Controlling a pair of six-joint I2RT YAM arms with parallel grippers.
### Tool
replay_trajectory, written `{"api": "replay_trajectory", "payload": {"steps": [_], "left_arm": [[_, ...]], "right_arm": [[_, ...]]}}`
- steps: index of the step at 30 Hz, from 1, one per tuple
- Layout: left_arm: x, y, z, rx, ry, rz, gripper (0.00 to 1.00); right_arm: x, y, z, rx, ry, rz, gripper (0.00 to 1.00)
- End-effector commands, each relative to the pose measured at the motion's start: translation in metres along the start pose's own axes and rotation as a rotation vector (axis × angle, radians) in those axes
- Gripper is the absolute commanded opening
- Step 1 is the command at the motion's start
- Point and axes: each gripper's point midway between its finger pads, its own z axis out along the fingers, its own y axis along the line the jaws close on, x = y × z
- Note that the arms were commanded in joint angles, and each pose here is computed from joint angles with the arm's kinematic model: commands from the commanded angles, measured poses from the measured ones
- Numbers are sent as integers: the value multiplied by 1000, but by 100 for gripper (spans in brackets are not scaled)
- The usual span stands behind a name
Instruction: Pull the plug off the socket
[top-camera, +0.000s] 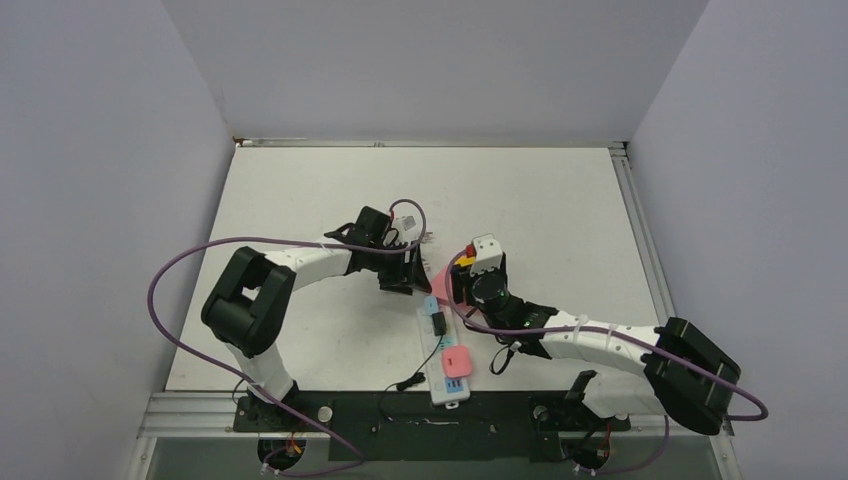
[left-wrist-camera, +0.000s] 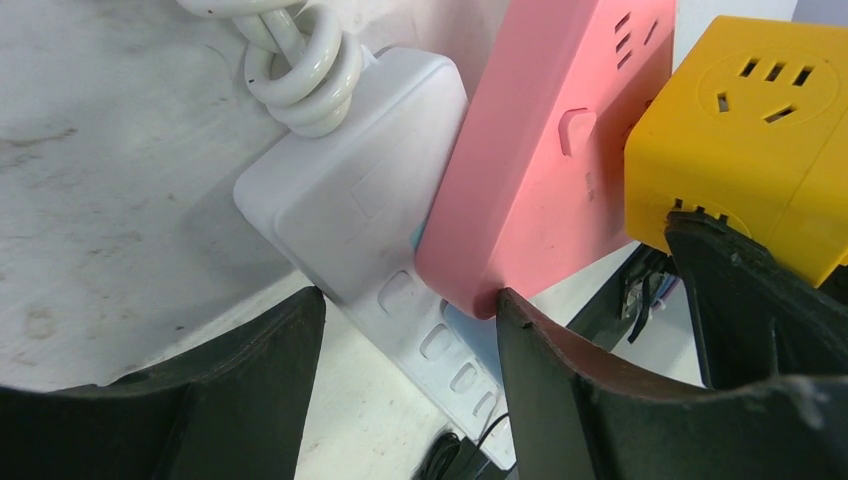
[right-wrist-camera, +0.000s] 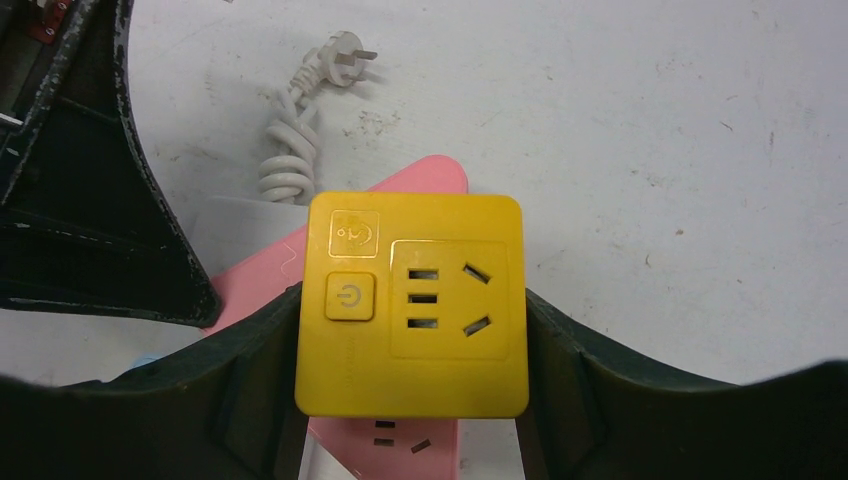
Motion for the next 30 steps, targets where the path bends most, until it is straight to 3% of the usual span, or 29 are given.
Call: {"api": "replay_trajectory", "payload": {"steps": [1,5,13,19,25,30], "left_arm": [[39,58,13,-220,113,-2,58],[38,59,12,-226,112,0,58],[37,57,12,-223,109,8,58],[35,53,11,-216,99,16,58],[35,52,11,-209,101,16,58],[35,51,10,-206,99,17,58]], "right_arm": [[-75,6,-26,-71,-262,174,5],[-84,-18,-39,3,-323,203,5],[-85,-31,-39,48,-313,180,5],[-87,-14,-37,-42,-315,139,5],[-86,34,-36,-290,-300,4,5],[-79,53,-32,-372,-263,-40,5]]}}
